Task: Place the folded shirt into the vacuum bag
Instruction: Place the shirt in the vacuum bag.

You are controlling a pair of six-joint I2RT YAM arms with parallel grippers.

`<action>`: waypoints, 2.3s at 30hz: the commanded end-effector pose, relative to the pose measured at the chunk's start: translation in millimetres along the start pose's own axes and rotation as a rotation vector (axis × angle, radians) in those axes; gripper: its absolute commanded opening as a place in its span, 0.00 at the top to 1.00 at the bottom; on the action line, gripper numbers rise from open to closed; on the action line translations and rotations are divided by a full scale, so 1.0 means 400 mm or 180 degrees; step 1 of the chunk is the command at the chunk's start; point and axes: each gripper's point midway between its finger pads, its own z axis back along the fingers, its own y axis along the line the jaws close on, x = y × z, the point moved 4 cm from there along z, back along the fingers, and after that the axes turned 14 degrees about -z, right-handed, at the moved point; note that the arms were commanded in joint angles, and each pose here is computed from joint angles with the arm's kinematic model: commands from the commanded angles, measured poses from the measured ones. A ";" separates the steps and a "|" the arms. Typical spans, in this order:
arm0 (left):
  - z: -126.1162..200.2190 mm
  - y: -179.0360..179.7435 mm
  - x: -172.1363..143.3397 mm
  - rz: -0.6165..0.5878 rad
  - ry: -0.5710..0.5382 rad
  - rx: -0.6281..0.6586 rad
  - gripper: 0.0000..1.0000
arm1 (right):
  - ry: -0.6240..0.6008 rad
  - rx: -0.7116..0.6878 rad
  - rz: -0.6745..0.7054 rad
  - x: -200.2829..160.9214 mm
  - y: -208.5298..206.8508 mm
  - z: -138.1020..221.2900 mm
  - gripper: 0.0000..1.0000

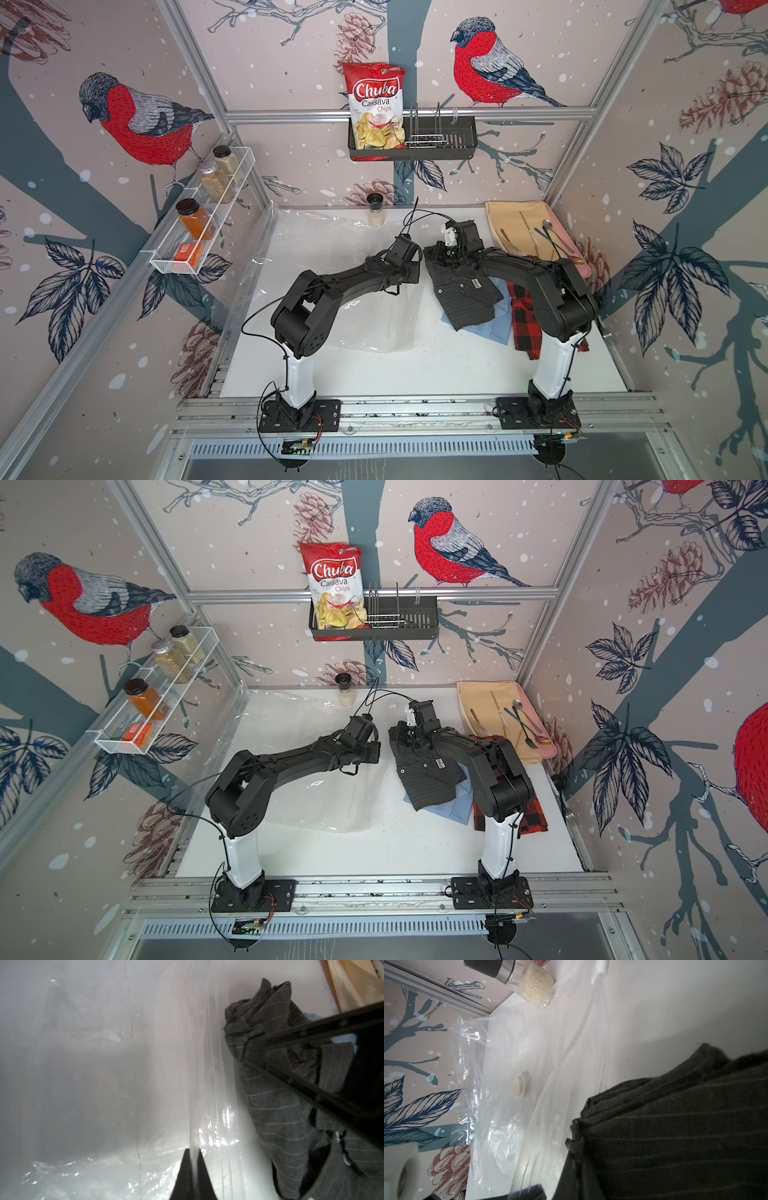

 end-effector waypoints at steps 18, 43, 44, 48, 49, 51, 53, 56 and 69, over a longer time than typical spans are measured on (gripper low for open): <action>-0.006 -0.023 0.009 0.0126 -0.0170 -0.0230 1.00 | -0.0184 0.0342 -0.0130 0.045 0.067 0.040 0.98; 0.038 -0.065 0.022 0.0320 -0.0354 -0.0559 1.00 | -0.0157 0.0278 -0.0285 0.100 0.030 -0.043 0.67; 0.038 -0.065 0.020 0.0331 -0.0356 -0.0556 1.00 | -0.0165 0.0288 -0.0273 0.100 0.034 -0.034 0.63; 0.034 -0.062 0.014 0.0350 -0.0343 -0.0522 1.00 | -0.0220 0.0329 -0.0224 0.097 0.051 0.020 0.53; 0.032 -0.062 0.013 0.0351 -0.0341 -0.0517 1.00 | -0.0234 0.0329 -0.0216 0.094 0.050 0.035 0.51; 0.031 -0.061 0.008 0.0360 -0.0342 -0.0502 1.00 | -0.0264 0.0320 -0.0177 0.082 0.049 0.073 0.48; 0.026 -0.058 0.000 0.0371 -0.0332 -0.0486 1.00 | -0.0281 0.0273 -0.0103 0.062 0.045 0.108 0.47; 0.016 -0.059 -0.011 0.0382 -0.0304 -0.0494 1.00 | -0.0265 0.0096 0.0045 0.016 0.023 0.153 0.46; 0.012 -0.055 -0.023 0.0374 -0.0308 -0.0458 1.00 | -0.0417 -0.1251 0.0895 -0.235 -0.053 0.255 0.48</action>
